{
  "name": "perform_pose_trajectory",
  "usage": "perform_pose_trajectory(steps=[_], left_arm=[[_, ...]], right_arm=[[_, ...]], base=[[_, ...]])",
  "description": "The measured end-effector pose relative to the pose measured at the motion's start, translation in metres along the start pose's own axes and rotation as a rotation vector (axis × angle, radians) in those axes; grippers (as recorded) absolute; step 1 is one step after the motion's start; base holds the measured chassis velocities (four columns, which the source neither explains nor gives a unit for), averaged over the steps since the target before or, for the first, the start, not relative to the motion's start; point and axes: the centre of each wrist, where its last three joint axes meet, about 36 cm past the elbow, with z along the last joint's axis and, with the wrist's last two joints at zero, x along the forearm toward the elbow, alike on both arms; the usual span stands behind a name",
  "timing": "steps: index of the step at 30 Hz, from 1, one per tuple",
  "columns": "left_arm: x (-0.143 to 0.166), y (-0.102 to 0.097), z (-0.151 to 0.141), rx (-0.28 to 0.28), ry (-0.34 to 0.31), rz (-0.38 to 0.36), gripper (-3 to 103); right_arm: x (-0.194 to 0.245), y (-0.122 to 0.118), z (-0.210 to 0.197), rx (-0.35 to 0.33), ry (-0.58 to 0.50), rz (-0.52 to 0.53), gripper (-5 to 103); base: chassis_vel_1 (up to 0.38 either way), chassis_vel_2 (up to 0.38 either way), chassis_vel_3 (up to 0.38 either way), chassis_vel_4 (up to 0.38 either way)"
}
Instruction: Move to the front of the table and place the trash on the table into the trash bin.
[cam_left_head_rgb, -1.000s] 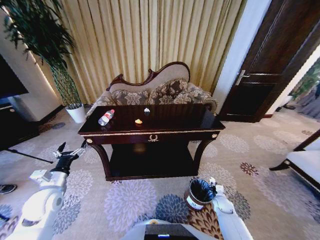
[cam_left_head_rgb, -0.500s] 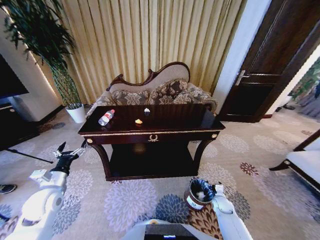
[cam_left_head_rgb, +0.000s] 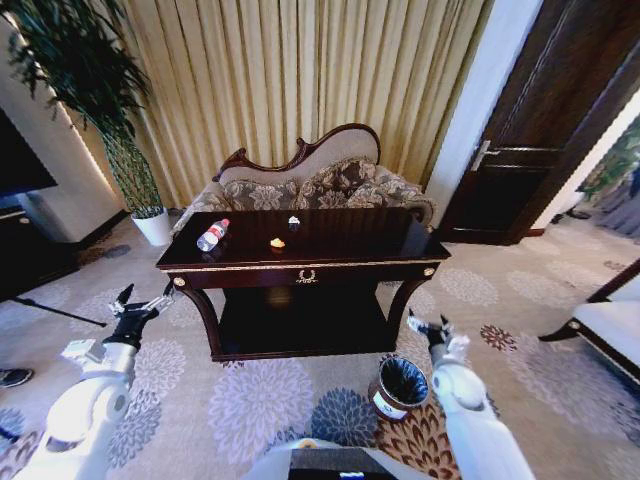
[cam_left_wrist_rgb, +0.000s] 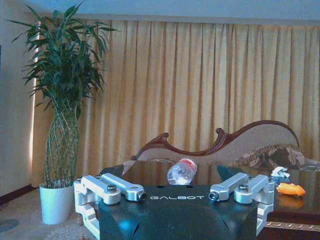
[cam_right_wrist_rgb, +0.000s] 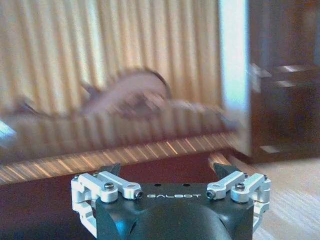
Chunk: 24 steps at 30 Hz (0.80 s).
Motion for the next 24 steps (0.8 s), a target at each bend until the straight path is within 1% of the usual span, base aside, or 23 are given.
perform_pose_trajectory(steps=[1, 2, 3, 4, 5, 6, 8, 14, 19, 24], left_arm=[[0.000, -0.001, -0.001, 0.000, -0.003, 0.001, 100], [0.000, -0.001, -0.001, 0.000, -0.003, 0.001, 100], [0.000, -0.002, -0.002, 0.000, -0.005, 0.003, 100], [0.000, -0.002, -0.003, -0.001, -0.006, 0.003, 100], [0.001, -0.002, -0.005, -0.002, -0.011, 0.003, 100], [0.001, -0.002, -0.005, -0.002, -0.011, 0.003, 100], [0.002, -0.001, -0.008, -0.004, -0.014, 0.003, 100], [0.002, -0.001, -0.011, -0.001, -0.011, 0.004, 100], [0.002, -0.007, -0.022, 0.017, 0.004, 0.006, 100], [0.000, -0.005, -0.036, 0.004, 0.022, -0.002, 100]], right_arm=[[0.007, 0.010, -0.022, -0.007, -0.038, -0.046, 100], [0.007, 0.010, -0.022, -0.007, -0.038, -0.046, 100], [0.014, 0.019, -0.038, -0.010, -0.069, -0.087, 100], [0.016, 0.022, -0.043, -0.010, -0.079, -0.099, 100], [0.025, 0.029, -0.061, 0.000, -0.117, -0.140, 100], [0.025, 0.029, -0.061, 0.000, -0.117, -0.140, 100], [0.039, 0.036, -0.081, 0.010, -0.156, -0.186, 100], [0.046, 0.033, -0.087, 0.028, -0.164, -0.191, 100], [0.042, 0.029, -0.079, 0.050, -0.141, -0.168, 100], [0.036, 0.029, -0.067, 0.061, -0.114, -0.149, 100]], base=[[0.000, 0.000, 0.000, 0.000], [0.000, 0.000, 0.000, 0.000], [0.000, 0.000, 0.000, 0.000], [0.000, 0.000, 0.000, 0.000], [0.000, 0.000, 0.000, 0.000], [0.000, 0.000, 0.000, 0.000], [0.000, 0.000, 0.000, 0.000], [0.000, 0.000, 0.000, 0.000], [0.000, 0.000, 0.000, 0.000], [0.000, 0.000, 0.000, 0.000]])
